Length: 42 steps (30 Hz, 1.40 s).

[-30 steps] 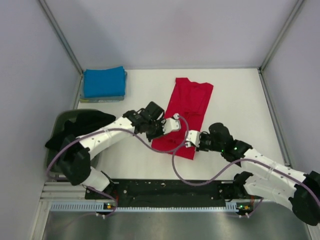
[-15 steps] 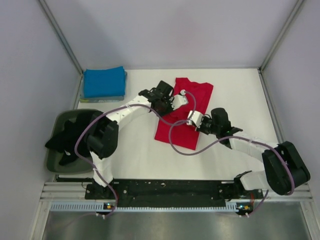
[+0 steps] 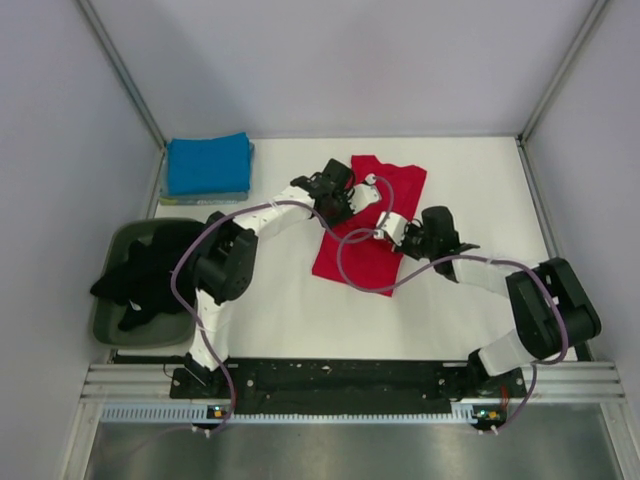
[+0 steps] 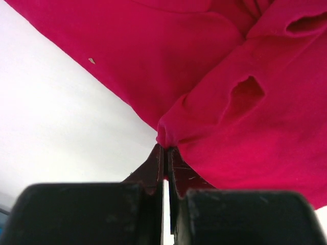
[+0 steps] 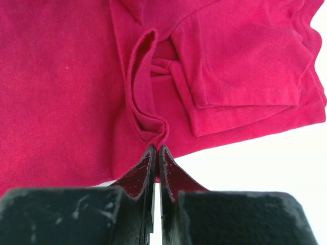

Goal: Fold and stack the t-shirts

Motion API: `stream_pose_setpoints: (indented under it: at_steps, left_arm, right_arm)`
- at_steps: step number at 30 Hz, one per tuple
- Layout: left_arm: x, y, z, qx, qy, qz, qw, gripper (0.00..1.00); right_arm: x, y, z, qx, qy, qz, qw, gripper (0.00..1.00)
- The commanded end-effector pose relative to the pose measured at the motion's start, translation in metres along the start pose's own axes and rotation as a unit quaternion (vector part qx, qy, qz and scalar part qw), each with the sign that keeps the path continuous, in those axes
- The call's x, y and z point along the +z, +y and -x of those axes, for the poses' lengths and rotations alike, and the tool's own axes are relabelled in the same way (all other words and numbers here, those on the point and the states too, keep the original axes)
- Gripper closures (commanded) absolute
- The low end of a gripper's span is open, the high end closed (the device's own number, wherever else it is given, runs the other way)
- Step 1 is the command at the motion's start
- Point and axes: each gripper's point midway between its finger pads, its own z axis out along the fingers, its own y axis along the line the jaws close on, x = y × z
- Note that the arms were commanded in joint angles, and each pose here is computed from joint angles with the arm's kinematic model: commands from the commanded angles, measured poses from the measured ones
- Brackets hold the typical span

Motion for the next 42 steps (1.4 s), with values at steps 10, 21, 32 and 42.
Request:
stream_pose_setpoints:
  at_steps: [10, 21, 32, 42]
  left_arm:
    - [-0.025, 0.084, 0.046, -0.04, -0.054, 0.154, 0.986, 0.4]
    - [-0.075, -0.008, 0.02, 0.011, -0.115, -0.061, 0.991, 0.58]
    - [-0.063, -0.08, -0.049, 0.127, -0.128, -0.095, 0.979, 0.35]
    - [-0.029, -0.092, -0.069, 0.163, -0.067, -0.072, 0.982, 0.37]
  right_arm:
    - [-0.012, -0.11, 0.04, 0.114, -0.054, -0.141, 0.982, 0.67]
    - [-0.065, -0.006, 0.086, 0.01, -0.159, 0.042, 0.986, 0.61]
    - [-0.074, 0.125, 0.039, -0.125, -0.046, 0.146, 0.98, 0.43]
    - [-0.044, 0.134, 0.01, -0.113, 0.044, 0.164, 0.979, 0.54]
